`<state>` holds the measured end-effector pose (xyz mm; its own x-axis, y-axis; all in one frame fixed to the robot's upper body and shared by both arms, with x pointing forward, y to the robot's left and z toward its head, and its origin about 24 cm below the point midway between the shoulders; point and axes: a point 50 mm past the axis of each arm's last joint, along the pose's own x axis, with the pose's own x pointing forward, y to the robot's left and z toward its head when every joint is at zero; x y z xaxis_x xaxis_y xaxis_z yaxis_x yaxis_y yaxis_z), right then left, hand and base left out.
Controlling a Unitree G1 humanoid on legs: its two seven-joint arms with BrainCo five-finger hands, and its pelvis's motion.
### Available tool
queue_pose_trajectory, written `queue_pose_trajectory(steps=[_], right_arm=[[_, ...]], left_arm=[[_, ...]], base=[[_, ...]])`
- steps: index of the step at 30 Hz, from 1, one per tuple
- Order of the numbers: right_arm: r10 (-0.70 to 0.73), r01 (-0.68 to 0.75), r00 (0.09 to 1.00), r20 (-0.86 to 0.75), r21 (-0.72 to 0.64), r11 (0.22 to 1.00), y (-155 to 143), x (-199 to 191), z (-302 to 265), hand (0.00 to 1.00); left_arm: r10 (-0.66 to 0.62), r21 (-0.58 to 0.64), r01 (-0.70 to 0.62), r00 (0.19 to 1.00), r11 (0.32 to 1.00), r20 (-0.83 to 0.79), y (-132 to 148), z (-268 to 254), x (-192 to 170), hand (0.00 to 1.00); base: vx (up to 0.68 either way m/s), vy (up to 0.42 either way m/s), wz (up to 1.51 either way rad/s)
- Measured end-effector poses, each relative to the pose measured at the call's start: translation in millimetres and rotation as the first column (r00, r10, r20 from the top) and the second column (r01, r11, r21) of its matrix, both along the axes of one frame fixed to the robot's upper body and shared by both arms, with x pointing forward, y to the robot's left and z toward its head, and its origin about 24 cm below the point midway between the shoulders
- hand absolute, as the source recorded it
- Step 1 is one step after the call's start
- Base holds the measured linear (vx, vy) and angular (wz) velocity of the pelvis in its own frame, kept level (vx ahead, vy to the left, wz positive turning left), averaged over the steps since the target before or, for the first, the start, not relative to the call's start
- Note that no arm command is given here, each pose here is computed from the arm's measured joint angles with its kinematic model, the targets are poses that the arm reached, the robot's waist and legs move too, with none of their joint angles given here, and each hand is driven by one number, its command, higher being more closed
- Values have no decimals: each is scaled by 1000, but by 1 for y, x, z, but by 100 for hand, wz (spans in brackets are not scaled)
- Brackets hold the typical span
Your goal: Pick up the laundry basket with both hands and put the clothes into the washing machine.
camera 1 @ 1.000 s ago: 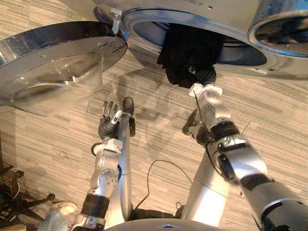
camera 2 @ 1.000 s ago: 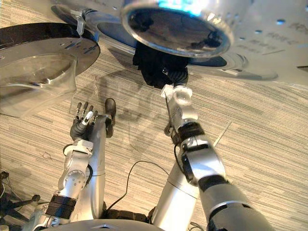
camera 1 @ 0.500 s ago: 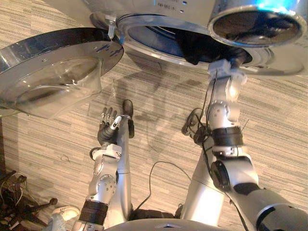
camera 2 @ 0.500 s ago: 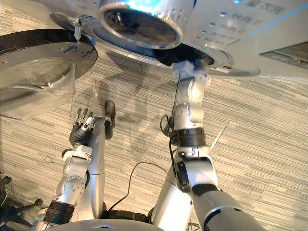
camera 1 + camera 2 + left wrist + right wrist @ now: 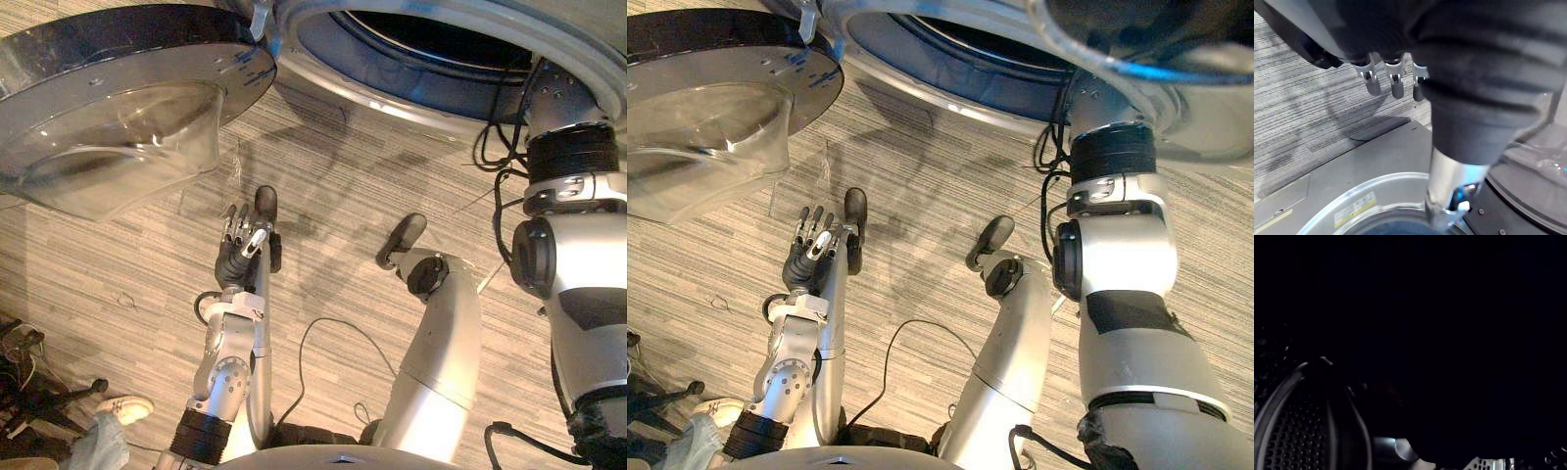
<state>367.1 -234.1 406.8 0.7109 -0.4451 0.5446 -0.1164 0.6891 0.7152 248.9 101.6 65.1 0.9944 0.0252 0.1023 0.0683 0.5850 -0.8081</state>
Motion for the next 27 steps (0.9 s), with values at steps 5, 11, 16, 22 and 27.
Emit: queue_pose_trajectory(steps=[5, 11, 16, 22, 27], right_arm=[[22, -23, 998, 63, 22, 999, 5, -10, 24, 0], [-49, 29, 991, 129, 154, 988, -8, -21, 31, 0], [-31, 38, 998, 56, -131, 991, 20, -7, 23, 0], [68, -160, 985, -159, -688, 708, 100, 23, -50, 0], [265, -346, 926, -268, -884, 315, 158, 0, -129, 0]], left_arm=[[-70, -5, 71, 997, 997, 35, -17, 7, -4, 0], [-105, -5, 105, 994, 994, 32, -24, 6, -10, 0], [-94, -5, 94, 995, 996, 18, -21, 2, -13, 0], [-97, 35, 97, 995, 995, -3, -12, -9, -12, 0], [-156, 110, 155, 988, 982, 9, -14, -11, -15, 0]], base=[[-58, 35, -10], [-35, 22, 2], [-11, 19, -3], [-22, 21, -11], [-5, 0, -3]])
